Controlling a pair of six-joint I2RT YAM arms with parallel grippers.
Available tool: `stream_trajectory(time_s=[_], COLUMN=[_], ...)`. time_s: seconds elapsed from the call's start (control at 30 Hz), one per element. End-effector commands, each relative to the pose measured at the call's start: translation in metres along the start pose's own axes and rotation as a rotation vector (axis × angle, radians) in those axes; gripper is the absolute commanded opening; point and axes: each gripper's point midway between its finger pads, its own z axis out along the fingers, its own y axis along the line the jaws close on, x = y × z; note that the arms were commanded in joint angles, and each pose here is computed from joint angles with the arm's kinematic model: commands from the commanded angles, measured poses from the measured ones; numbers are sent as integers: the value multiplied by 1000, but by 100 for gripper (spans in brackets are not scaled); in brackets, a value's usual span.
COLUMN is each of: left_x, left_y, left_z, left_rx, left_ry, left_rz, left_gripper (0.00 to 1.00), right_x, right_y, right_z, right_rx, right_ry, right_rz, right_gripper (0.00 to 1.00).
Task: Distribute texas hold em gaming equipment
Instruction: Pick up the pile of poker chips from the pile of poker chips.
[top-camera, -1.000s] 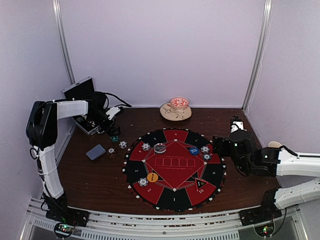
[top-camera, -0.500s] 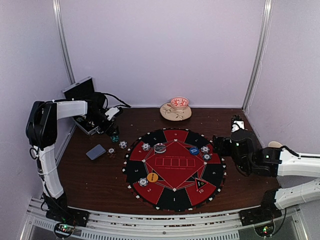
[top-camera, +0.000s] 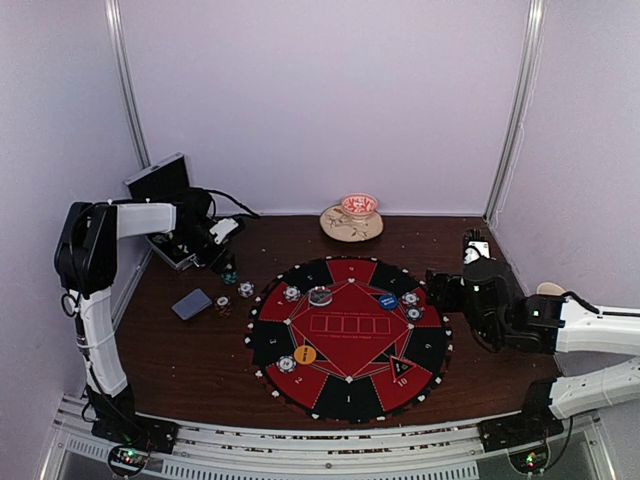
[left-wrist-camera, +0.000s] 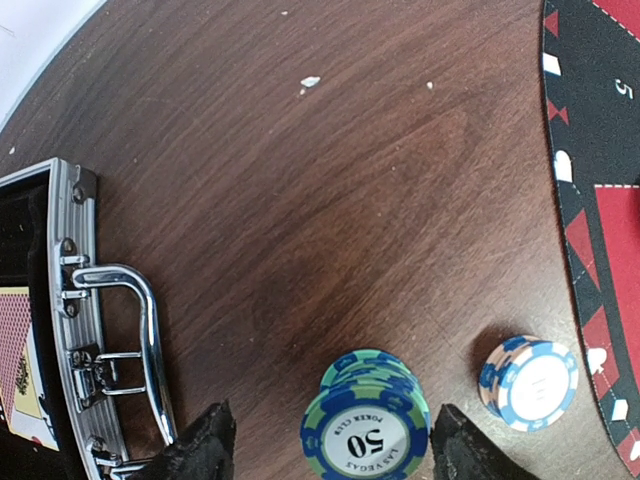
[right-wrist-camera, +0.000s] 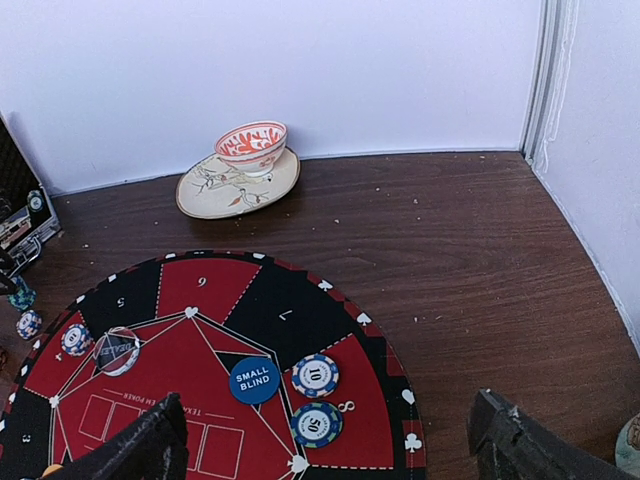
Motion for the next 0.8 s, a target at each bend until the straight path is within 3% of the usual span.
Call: stream_trajectory(time_s=[0.0, 0.77], left_x=[9, 18], left_y=[3, -3], left_z=[5, 12], left_rx=[5, 38], left_ry=[22, 47], left_rz=[-4, 6], left_gripper=[68, 58], right_x=[-10, -10], right_y=[3, 3], right_z=[-3, -4], right_rx=[-12, -11], right_ry=[-21, -21], right_rz=[20, 20], right_gripper=[99, 99])
